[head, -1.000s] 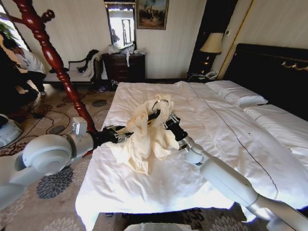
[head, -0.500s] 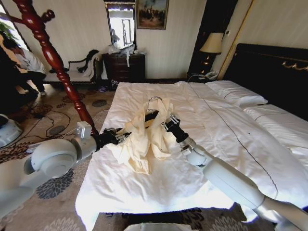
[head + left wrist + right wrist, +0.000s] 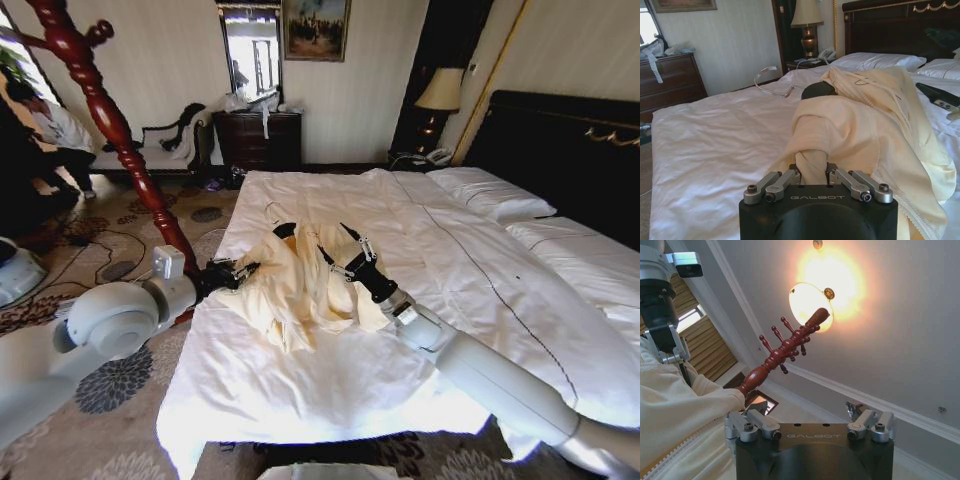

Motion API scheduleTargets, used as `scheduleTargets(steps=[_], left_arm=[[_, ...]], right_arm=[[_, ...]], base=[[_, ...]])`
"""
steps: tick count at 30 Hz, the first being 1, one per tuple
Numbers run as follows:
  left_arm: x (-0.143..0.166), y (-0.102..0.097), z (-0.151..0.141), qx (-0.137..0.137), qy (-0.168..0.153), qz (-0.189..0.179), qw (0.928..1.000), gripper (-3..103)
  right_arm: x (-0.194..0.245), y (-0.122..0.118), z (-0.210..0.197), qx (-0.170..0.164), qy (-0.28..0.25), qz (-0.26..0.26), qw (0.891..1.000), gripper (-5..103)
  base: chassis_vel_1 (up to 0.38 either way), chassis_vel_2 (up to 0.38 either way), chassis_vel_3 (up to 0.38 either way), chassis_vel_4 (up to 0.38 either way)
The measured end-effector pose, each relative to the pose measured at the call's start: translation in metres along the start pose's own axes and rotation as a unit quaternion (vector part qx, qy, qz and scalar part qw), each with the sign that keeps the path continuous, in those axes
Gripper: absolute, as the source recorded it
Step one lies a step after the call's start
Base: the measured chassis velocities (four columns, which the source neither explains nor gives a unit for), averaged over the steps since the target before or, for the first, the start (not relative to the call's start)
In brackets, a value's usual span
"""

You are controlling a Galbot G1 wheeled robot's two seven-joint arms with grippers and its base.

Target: Pick up the clothes from the bed and hang them on the clothes hanger.

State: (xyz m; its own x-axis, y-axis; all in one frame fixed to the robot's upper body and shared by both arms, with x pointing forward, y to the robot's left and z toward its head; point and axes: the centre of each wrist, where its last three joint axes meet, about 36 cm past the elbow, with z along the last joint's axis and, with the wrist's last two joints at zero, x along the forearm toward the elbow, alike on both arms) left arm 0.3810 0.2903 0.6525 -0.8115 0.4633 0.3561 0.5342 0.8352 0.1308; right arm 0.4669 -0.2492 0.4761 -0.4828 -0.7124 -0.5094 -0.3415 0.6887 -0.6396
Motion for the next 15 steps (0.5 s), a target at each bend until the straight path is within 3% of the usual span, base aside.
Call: scheduleTargets(steps=[2,4,6,8,9,11,12,14,15], left_arm=[[-0.001,0.002,0.001,-0.005,0.001,-0.006,1.0,19],[-0.002,0.005,0.001,-0.01,0.001,-0.013,0.9999,19],[-0.001,0.017,-0.006,-0.024,-0.005,-0.045,0.9987,19],[0.003,0.035,-0.017,-0.057,-0.015,-0.093,0.9939,19],[0.003,0.035,-0.017,-0.057,-0.015,-0.093,0.9939,19],[0.011,0.057,-0.03,-0.11,-0.019,-0.151,0.9822,19],[0.017,0.069,-0.038,-0.136,-0.017,-0.181,0.974,19],[0.025,0.091,-0.049,-0.164,-0.008,-0.228,0.9599,19],[0.025,0.091,-0.049,-0.164,-0.008,-0.228,0.9599,19]], right_arm=[[0.002,0.001,0.0,0.0,0.0,0.0,1.0,97],[0.002,0.0,0.0,0.0,0.0,0.001,1.0,99],[-0.001,-0.001,-0.003,-0.005,-0.004,0.017,1.0,100],[-0.011,-0.004,-0.01,-0.045,-0.004,0.054,0.997,100],[-0.011,-0.004,-0.01,-0.045,-0.004,0.054,0.997,100],[-0.023,-0.005,-0.021,-0.127,0.008,0.113,0.985,100],[-0.031,-0.004,-0.027,-0.18,0.013,0.149,0.972,100],[-0.041,-0.009,-0.029,-0.225,0.01,0.188,0.956,100],[-0.041,-0.009,-0.029,-0.225,0.01,0.188,0.956,100]], base=[[0.0,0.0,0.0,0.0],[0.0,0.0,0.0,0.0],[0.0,0.0,0.0,0.0],[0.0,0.0,0.0,0.0],[0.0,0.0,0.0,0.0],[0.0,0.0,0.0,0.0],[0.0,0.0,0.0,0.0],[0.0,0.0,0.0,0.0],[0.0,0.0,0.0,0.0]])
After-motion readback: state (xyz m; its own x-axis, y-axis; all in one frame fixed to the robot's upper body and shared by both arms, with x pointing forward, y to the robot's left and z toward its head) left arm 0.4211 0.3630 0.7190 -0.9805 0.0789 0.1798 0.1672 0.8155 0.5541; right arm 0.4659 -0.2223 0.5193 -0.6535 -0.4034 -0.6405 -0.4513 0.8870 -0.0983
